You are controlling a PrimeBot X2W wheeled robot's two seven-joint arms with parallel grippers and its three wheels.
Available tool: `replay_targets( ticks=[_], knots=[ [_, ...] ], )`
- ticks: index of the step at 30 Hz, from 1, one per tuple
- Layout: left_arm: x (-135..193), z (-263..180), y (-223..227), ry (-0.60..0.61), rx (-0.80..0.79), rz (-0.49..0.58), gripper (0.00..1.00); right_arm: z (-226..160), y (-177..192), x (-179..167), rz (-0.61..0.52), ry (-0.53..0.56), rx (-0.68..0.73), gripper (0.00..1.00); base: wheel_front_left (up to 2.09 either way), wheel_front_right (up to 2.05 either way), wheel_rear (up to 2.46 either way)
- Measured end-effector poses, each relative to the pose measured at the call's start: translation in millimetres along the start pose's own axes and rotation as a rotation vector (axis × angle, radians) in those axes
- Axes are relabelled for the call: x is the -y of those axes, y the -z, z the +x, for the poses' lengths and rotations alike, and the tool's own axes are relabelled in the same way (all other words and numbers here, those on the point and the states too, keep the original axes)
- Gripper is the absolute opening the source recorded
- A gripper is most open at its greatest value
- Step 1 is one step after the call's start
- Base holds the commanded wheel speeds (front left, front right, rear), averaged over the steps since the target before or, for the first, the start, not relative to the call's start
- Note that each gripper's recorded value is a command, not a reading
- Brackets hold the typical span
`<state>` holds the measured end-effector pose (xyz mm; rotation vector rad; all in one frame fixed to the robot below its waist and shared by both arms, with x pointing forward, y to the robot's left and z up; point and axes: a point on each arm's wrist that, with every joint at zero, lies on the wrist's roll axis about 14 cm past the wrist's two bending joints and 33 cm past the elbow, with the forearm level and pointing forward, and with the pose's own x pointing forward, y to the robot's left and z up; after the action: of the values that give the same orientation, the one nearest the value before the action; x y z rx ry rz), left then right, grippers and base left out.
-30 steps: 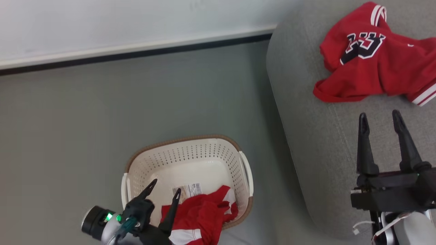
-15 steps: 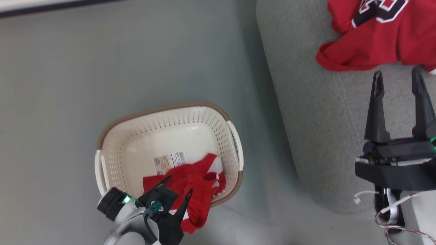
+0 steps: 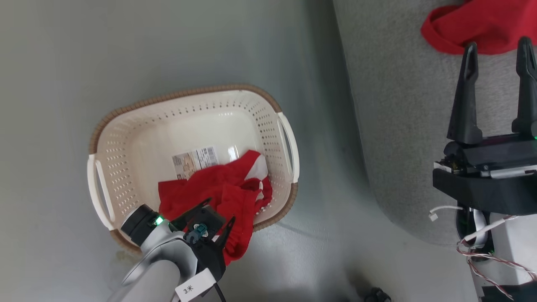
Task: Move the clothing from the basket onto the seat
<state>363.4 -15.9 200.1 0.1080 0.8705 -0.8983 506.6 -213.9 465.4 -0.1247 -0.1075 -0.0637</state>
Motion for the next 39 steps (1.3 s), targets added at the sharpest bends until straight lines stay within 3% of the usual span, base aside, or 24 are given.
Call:
replay_targets(
  ticks=[14, 16, 17, 19, 29, 39],
  knots=[
    [0.6, 28.6, 39.4, 0.058, -0.107, -0.039, 0.99, 5.6, 41.9, -8.0, -0.025, -0.011, -0.081, 1.0, 0.0, 0.0, 0.0],
    [4.8, 31.4, 40.6, 0.074, -0.113, -0.029, 0.37, 4.7, 45.1, -5.7, -0.039, -0.008, -0.09, 1.0, 0.0, 0.0, 0.0],
    [5.3, 32.7, 40.3, 0.078, -0.114, -0.029, 0.37, 4.5, 46.1, -5.0, -0.041, -0.006, -0.093, 1.0, 0.0, 0.0, 0.0],
    [6.0, 34.3, 39.5, 0.084, -0.114, -0.023, 0.0, 4.0, 47.4, -4.4, -0.042, -0.003, -0.098, 1.0, 0.0, 0.0, 0.0],
    [7.3, 33.9, 21.6, 0.089, -0.051, -0.023, 0.0, 4.1, 44.0, -0.1, -0.058, 0.01, -0.102, 1.0, 0.0, 0.0, 0.0],
    [-11.5, 20.9, -44.8, 0.03, 0.165, -0.02, 0.0, 0.0, 32.8, -0.5, -0.049, 0.009, -0.103, 1.0, 0.0, 0.0, 0.0]
  ],
)
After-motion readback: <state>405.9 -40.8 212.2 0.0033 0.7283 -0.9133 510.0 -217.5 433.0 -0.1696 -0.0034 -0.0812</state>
